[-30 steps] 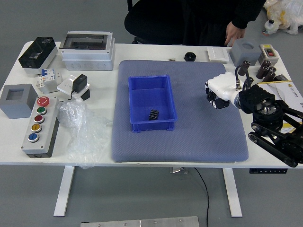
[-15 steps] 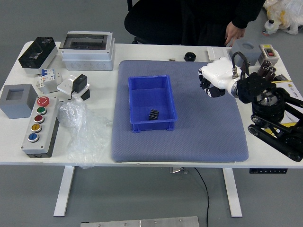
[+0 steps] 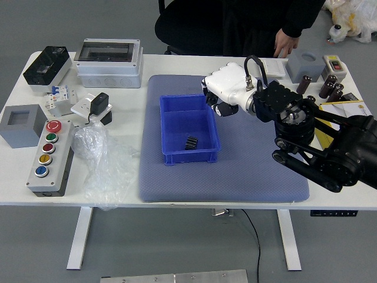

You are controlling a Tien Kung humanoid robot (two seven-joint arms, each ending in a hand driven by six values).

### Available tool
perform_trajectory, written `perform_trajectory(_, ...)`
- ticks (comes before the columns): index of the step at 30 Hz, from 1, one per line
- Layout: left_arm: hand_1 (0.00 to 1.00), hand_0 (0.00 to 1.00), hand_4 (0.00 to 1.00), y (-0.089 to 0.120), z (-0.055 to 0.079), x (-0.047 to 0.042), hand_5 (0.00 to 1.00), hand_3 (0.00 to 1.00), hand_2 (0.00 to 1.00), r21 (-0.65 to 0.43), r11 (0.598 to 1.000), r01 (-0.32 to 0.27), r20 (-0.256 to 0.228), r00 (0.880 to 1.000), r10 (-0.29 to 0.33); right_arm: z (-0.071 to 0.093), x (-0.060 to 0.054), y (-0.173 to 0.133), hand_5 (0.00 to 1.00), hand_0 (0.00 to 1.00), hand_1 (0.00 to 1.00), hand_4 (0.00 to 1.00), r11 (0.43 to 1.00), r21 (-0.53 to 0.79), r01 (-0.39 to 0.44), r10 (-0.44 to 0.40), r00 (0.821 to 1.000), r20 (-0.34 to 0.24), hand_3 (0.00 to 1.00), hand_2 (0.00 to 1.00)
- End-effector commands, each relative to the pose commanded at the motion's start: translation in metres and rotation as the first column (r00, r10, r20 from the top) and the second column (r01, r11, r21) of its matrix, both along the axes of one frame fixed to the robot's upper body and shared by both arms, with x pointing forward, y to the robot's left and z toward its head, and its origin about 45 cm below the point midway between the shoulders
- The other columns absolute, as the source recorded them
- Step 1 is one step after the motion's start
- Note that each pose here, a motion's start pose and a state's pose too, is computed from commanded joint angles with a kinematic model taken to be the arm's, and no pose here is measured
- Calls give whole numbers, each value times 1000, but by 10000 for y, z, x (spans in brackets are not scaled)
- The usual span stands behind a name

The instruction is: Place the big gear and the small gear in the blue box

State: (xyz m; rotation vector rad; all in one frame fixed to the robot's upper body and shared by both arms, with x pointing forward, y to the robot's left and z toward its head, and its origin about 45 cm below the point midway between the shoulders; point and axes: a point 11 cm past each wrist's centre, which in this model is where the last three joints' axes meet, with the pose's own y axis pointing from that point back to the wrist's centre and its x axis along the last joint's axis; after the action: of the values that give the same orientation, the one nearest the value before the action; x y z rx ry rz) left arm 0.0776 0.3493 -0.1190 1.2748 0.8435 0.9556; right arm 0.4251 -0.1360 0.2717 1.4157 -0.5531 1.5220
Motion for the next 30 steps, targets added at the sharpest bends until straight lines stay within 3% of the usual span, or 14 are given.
perform_trajectory(14, 836, 858, 753, -49, -10, 2, 688, 845, 839, -6, 1000, 9, -2, 1000, -9, -357, 53, 134, 162, 566, 443, 461, 999, 33, 34, -30, 993, -114, 616, 525)
perform_trajectory(15, 836, 858, 754, -50, -10, 3, 689, 845, 839, -6, 1000, 9, -2, 1000, -9, -363, 55, 131, 297, 540, 472, 619, 999, 34, 37, -33, 992, -118, 633, 550)
perform_trajectory(20, 836, 858, 754, -49, -9, 5, 689, 845, 839, -6, 1000, 10, -2, 1000, -10, -371, 67, 119, 297, 540, 472, 619, 998, 40, 48, -42, 990, -137, 633, 550)
perform_trajectory(21, 836, 858, 753, -49, -9, 4, 689, 846, 839, -6, 1000, 10, -2, 1000, -10, -370, 68, 116, 367, 571, 513, 726, 998, 41, 49, -43, 989, -139, 660, 641)
perform_trajectory(26, 836, 858, 753, -48, -10, 1, 689, 846, 839, -6, 1000, 11, -3, 1000, -11, -360, 73, 109, 367, 571, 513, 726, 998, 44, 55, -47, 987, -152, 660, 641)
perform_trajectory(27, 836, 858, 753, -48, -10, 1, 689, 845, 839, -6, 1000, 11, -3, 1000, -11, -358, 74, 109, 431, 597, 550, 797, 997, 45, 55, -47, 987, -154, 779, 704)
perform_trajectory(30, 836, 858, 753, -46, -9, 1, 689, 845, 839, -5, 1000, 12, -4, 1000, -12, -342, 79, 105, 431, 597, 550, 797, 997, 48, 57, -49, 987, -156, 779, 704)
